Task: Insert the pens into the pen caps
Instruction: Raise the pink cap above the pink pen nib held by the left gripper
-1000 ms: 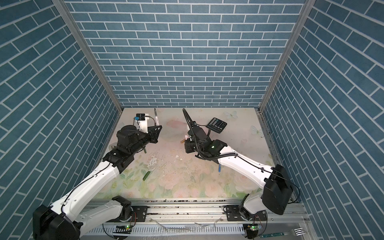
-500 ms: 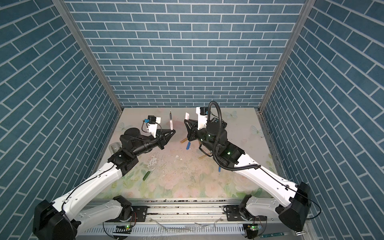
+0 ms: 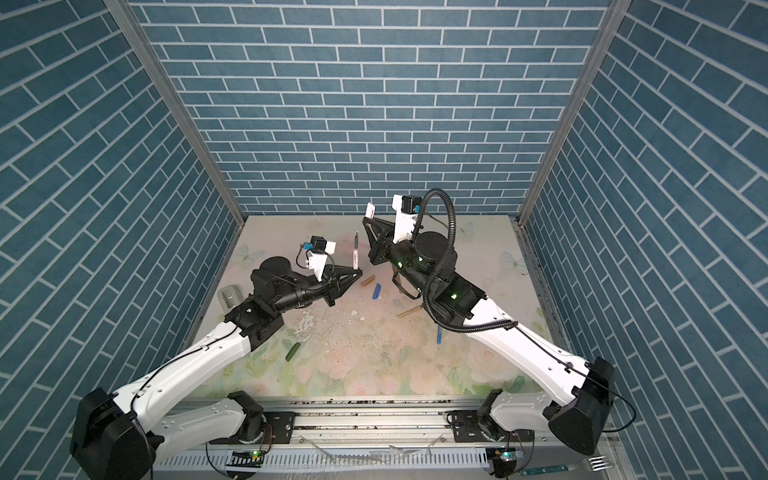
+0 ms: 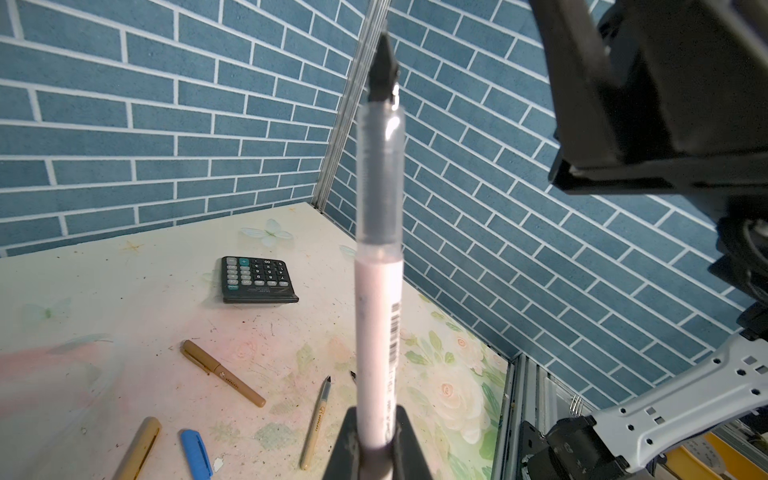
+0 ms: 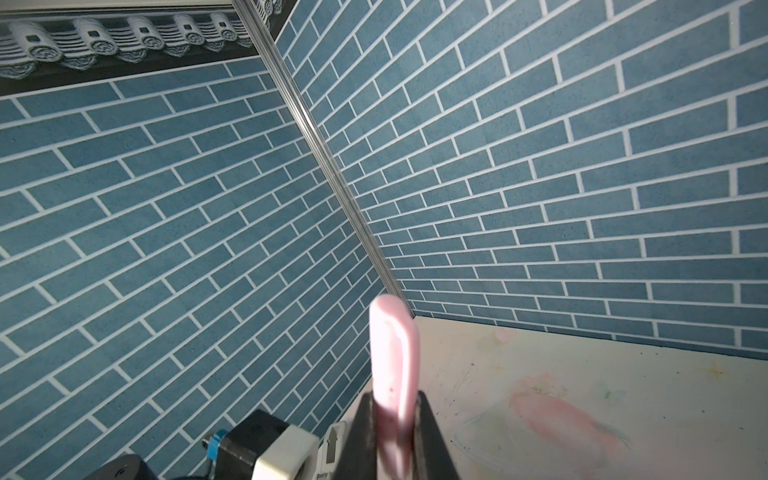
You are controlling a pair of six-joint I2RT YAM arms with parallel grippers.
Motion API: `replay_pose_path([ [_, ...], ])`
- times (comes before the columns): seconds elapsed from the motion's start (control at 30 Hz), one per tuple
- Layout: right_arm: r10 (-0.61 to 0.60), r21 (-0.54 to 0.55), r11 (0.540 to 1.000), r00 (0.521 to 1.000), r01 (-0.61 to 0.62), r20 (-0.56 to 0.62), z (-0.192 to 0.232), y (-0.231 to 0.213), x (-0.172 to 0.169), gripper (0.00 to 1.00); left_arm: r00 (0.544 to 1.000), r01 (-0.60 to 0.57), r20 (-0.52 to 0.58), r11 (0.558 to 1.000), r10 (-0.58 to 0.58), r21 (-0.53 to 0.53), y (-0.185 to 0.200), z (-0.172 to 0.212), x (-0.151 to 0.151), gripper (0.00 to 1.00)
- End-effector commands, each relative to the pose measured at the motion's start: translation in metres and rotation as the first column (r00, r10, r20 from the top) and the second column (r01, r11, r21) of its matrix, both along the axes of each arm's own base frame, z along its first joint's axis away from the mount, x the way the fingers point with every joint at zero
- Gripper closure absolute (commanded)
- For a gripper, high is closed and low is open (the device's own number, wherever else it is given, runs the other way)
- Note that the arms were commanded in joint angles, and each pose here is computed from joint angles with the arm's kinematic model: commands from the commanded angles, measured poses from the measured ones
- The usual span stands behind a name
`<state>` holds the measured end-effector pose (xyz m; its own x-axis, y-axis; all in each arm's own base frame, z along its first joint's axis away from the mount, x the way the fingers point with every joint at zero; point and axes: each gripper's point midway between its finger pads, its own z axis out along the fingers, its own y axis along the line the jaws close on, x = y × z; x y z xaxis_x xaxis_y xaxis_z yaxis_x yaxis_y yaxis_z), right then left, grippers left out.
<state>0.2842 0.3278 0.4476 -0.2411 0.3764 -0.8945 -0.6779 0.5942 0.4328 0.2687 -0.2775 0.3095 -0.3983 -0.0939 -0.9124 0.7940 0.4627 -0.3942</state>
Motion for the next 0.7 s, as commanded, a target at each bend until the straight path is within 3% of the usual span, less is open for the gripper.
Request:
replay_pose_path([
  [0.0, 0.028, 0.017, 0.999, 0.999, -0.028, 0.022, 0.011, 0.006, 0.0, 0.88, 0.998, 0.039, 0.045, 0.999, -0.039, -0.013, -0.005, 0.016, -0.007, 1.0],
  [0.67, 0.045, -0.032, 0.998, 0.997, -0.047, -0.06, -0.02, 0.014, 0.005, 0.88, 0.998, 0.031, 0.055, 1.0, -0.03, -0.005, -0.004, 0.017, -0.007, 1.0],
])
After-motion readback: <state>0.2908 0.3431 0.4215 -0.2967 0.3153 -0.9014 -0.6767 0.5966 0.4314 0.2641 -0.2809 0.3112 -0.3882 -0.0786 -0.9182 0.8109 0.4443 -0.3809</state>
